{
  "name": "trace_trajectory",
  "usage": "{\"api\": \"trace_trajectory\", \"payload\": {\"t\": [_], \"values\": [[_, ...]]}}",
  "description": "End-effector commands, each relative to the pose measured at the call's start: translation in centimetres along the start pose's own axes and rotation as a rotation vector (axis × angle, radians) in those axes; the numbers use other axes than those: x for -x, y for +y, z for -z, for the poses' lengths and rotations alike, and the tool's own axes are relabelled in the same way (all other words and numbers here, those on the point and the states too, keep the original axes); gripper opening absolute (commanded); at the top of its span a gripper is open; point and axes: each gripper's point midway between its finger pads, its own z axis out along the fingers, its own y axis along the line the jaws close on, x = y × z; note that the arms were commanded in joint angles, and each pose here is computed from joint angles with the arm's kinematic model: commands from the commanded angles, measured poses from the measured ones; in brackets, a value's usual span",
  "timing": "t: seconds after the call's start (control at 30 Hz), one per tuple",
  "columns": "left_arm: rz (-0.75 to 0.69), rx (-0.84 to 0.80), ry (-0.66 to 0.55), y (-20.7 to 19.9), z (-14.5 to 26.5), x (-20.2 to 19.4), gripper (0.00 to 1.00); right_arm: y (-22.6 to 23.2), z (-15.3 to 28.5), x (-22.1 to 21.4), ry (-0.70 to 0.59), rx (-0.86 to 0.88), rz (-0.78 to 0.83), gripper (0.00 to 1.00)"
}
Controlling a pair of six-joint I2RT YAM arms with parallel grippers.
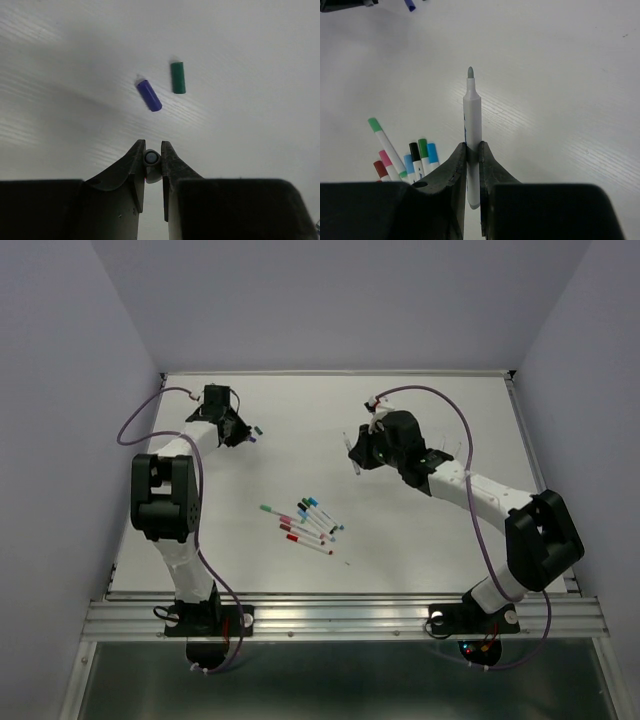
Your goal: Open the pen caps
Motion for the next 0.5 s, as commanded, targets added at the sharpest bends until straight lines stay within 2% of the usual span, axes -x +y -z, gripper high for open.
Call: {"api": "trace_trajectory", "payload": {"t": [0.0,0.03,0.33,0.43,0.47], "values": [[0.031,0.060,-0.010,1.4,-0.3,1.1,0.11,-0.5,1.0,1.7,-0.050,-0.031,0.023,0.01],[0.035,0.101,-0.016,2.4,-0.9,1.1,0.12,-1.0,1.0,1.8,-0.050,-0.041,0.020,0.01],[0.044,0.139,0.028,3.8,-2.8,-0.1,0.19,-1.4,0.6,1.2,-0.030,-0.056,0.025,0.01],[0.046,0.147,0.035,4.0,-3.2,-0.3,0.22,-1.4,0.4,1.0,-0.025,-0.055,0.026,0.01],[0.046,0.149,0.035,4.0,-3.2,-0.3,0.27,-1.4,0.4,1.0,-0.023,-0.055,0.029,0.01]]}}
